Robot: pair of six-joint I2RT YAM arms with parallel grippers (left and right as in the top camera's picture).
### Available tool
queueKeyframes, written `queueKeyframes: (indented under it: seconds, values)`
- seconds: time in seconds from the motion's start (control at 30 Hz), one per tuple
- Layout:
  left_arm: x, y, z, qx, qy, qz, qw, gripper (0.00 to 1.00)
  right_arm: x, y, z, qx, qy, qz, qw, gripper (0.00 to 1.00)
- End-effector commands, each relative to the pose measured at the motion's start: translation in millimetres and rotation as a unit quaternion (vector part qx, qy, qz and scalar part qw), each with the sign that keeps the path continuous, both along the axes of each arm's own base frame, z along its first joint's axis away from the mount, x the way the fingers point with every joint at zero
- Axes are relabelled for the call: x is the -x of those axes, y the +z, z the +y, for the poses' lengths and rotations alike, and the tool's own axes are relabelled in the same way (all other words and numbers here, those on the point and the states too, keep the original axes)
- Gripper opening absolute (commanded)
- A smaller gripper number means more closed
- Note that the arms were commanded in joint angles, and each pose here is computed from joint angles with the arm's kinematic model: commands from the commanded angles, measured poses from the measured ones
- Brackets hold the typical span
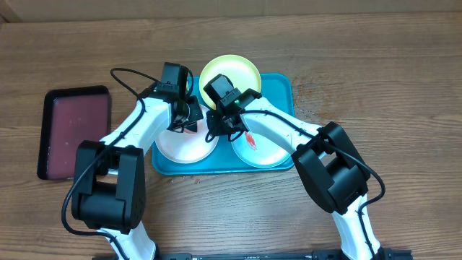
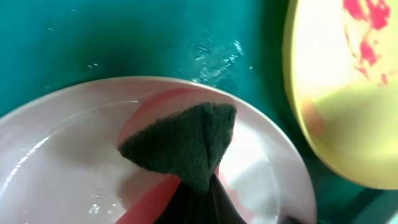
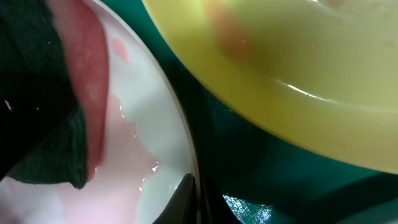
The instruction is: Clean dirty plates on tray and stack at the side
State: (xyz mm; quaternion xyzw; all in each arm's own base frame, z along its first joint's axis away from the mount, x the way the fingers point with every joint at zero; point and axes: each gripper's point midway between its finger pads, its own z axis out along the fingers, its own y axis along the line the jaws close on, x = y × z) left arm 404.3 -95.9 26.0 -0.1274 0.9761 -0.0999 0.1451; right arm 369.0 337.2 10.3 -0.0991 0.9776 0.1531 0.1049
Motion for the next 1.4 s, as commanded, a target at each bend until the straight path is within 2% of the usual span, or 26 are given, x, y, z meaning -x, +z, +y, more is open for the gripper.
queueKeyframes:
  seconds: [0.0,0.1,0.2,0.27,0.4,0.53,0.7,0.87,1.07,1.2,1.37]
  values:
    - [7,-5,-17,0.041,-0.015,0.018,0.999,0.04,-4,-10,-8,0.021,-0.004,-0.003,1.0,0.04]
    - [22,-12,-22,0.054,-0.033,0.04,0.997,0.04,-4,-10,-8,0.021,-0.004,-0.003,1.0,0.04]
    - [40,-20,-16,0.033,-0.052,0.07,0.996,0.04,-3,-10,-8,0.022,-0.004,-0.001,1.0,0.04]
    - [49,-24,0,-0.008,-0.047,0.09,0.995,0.04,-2,-11,-9,0.024,-0.004,0.0,1.0,0.04]
    - [64,-27,52,-0.137,-0.015,0.119,0.983,0.04,-2,-11,-9,0.024,-0.004,0.001,1.0,0.04]
    - [64,-10,96,-0.248,0.034,0.122,0.961,0.04,-2,-11,-9,0.025,0.004,-0.002,1.0,0.04]
    - [40,23,109,-0.283,0.066,0.086,0.953,0.04,-3,-10,-9,0.026,0.006,-0.004,1.0,0.04]
    - [6,61,97,-0.246,0.093,0.033,0.964,0.04,-4,-10,-7,0.025,0.017,-0.01,0.999,0.04]
    - [-23,92,71,-0.134,0.09,-0.001,0.987,0.04,-6,-9,-6,0.021,0.018,-0.016,0.999,0.04]
    - [-29,98,86,-0.056,0.097,0.004,0.994,0.05,-13,7,0,0.014,0.029,-0.031,0.999,0.04]
    - [-14,98,142,0.048,0.154,0.034,0.986,0.04,-32,42,-2,0.033,0.017,-0.069,0.997,0.04]
